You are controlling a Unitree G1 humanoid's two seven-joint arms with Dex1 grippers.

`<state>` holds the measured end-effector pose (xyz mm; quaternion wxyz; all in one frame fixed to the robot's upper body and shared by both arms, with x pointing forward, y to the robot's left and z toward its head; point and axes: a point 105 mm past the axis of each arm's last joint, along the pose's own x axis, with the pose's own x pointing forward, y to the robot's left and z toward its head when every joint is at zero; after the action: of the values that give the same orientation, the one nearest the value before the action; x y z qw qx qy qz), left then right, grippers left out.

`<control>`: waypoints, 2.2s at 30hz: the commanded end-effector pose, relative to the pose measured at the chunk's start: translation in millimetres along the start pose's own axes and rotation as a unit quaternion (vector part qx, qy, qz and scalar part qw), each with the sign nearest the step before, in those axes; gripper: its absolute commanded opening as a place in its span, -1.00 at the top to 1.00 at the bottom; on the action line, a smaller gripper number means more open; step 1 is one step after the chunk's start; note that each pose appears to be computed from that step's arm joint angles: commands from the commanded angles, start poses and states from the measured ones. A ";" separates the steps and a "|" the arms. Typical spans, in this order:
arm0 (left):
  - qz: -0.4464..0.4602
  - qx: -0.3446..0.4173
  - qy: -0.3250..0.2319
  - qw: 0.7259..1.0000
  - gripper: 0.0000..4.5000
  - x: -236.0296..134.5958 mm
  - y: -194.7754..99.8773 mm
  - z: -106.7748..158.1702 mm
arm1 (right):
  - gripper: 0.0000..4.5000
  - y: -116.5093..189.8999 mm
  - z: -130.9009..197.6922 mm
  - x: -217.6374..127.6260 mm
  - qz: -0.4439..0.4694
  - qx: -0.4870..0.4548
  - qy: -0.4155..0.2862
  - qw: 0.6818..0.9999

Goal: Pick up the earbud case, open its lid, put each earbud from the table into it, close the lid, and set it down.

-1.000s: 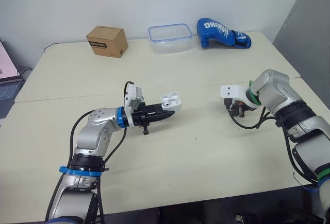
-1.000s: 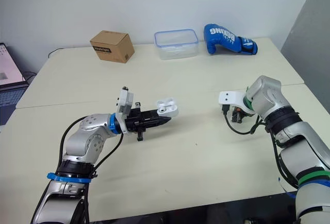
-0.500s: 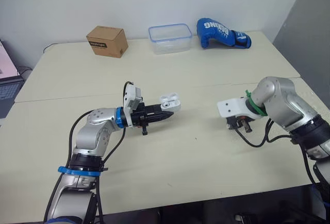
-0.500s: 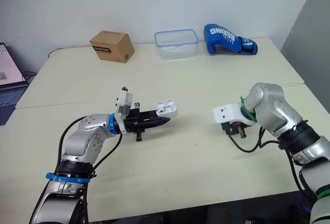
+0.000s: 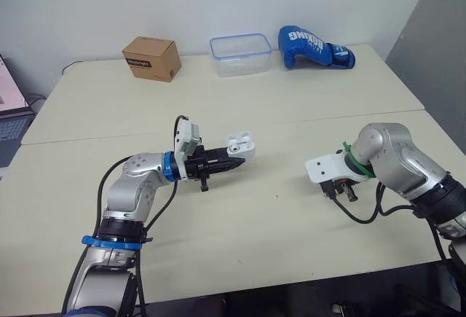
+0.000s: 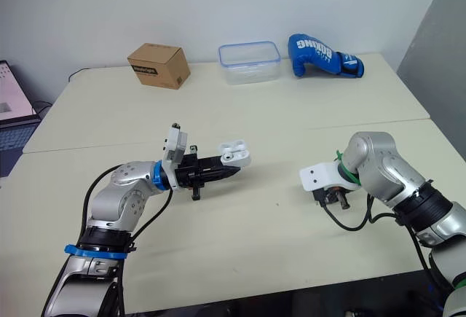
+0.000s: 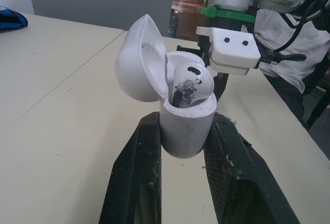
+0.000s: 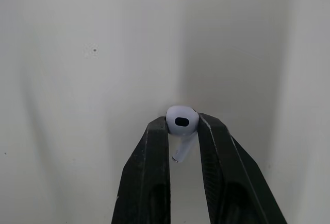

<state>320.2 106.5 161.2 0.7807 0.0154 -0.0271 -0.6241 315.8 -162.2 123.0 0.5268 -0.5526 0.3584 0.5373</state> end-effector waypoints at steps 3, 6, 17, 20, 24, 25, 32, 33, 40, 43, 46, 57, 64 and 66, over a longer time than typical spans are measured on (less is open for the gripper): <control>-0.005 0.023 -0.011 1.000 0.66 1.5 -2.6 10.6 | 0.66 3.6 -1.0 -1.9 0.014 -0.002 0.009 1.000; -0.005 0.024 -0.012 1.000 0.66 2.1 -2.6 10.6 | 0.38 2.7 -0.5 0.1 0.010 -0.002 0.013 1.000; -0.005 0.027 -0.013 1.000 0.66 3.9 -0.9 11.3 | 0.38 1.8 2.6 -4.2 -0.006 -0.013 0.028 1.000; -0.006 0.027 -0.014 1.000 0.66 4.3 -1.0 11.6 | 0.38 4.0 5.5 -3.0 -0.008 -0.014 0.029 0.999; -0.007 0.028 -0.015 0.999 0.66 4.7 -1.0 11.5 | 0.38 7.9 7.6 -1.5 -0.007 -0.014 0.030 0.999; -0.007 0.028 -0.015 0.999 0.66 5.1 -0.9 11.5 | 0.38 8.5 7.6 -1.1 -0.006 -0.013 0.030 0.999; -0.008 0.028 -0.015 0.999 0.66 5.5 -1.5 11.0 | 0.38 11.1 6.5 1.8 -0.009 -0.011 0.037 0.999; -0.008 0.028 -0.015 0.999 0.66 5.6 -1.4 11.0 | 0.38 11.5 6.5 2.1 -0.008 -0.011 0.037 0.999; -0.007 0.029 -0.015 0.999 0.66 5.8 -0.7 11.2 | 0.38 12.5 7.1 3.6 -0.009 -0.012 0.042 0.999; -0.006 0.029 -0.015 0.999 0.66 5.7 -0.3 11.2 | 0.46 12.9 7.8 3.7 -0.009 -0.012 0.043 0.999; -0.006 0.029 -0.015 0.999 0.66 5.6 0.2 11.1 | 0.76 12.5 8.4 3.5 -0.010 -0.012 0.044 0.999; 0.000 0.030 -0.019 0.999 0.66 4.7 0.4 9.7 | 0.83 4.8 11.0 -7.7 -0.040 0.019 0.022 0.999; 0.007 0.028 -0.014 0.999 0.66 -1.2 10.5 7.3 | 0.83 -17.0 44.8 -42.7 -0.160 0.166 -0.191 0.954; 0.008 0.027 -0.014 1.000 0.66 -1.2 13.1 6.8 | 0.83 -20.4 50.6 -49.2 -0.185 0.202 -0.241 0.931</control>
<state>330.7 108.7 157.5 0.7857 0.0142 -0.0321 -0.6176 314.8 -114.1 164.4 0.7523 -0.3710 0.2439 0.4868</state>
